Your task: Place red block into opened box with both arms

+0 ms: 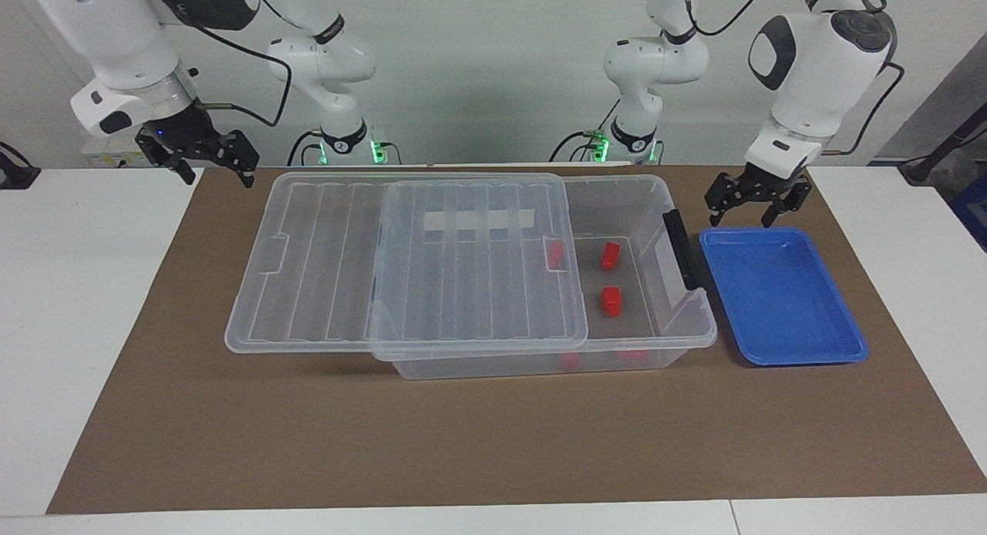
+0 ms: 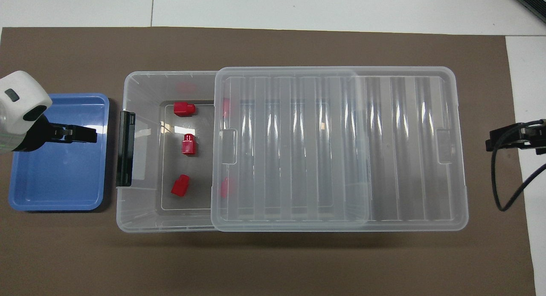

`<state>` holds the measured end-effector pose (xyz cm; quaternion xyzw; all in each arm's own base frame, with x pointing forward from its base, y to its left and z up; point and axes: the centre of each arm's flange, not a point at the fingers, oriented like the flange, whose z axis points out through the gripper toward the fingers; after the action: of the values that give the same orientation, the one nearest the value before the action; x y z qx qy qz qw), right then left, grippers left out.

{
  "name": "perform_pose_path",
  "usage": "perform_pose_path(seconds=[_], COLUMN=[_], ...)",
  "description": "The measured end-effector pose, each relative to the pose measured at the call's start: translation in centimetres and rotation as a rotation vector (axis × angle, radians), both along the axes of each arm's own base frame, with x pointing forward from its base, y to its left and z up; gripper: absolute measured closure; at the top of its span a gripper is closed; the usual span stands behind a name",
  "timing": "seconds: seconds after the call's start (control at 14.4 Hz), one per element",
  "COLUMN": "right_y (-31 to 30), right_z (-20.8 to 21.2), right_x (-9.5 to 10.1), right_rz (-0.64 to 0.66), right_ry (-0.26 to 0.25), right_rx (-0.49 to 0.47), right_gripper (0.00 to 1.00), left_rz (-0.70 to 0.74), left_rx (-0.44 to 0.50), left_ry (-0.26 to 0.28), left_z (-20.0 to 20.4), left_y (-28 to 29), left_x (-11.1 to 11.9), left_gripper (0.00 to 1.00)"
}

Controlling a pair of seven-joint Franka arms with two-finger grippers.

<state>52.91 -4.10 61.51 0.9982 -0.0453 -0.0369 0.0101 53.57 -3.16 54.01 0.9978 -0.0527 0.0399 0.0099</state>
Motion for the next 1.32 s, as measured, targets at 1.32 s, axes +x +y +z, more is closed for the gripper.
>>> perform_pose_path(seconds=[1.32], right_y=[0.0], right_z=[0.0], right_x=[0.0], right_rz=[-0.001], right_ry=[0.001], right_rx=[0.0], right_gripper=[0.0], left_rz=[-0.004], left_rx=[0.084], left_ry=[0.094], left_z=[7.0], left_y=[1.1], left_x=[3.6], left_gripper=[0.0])
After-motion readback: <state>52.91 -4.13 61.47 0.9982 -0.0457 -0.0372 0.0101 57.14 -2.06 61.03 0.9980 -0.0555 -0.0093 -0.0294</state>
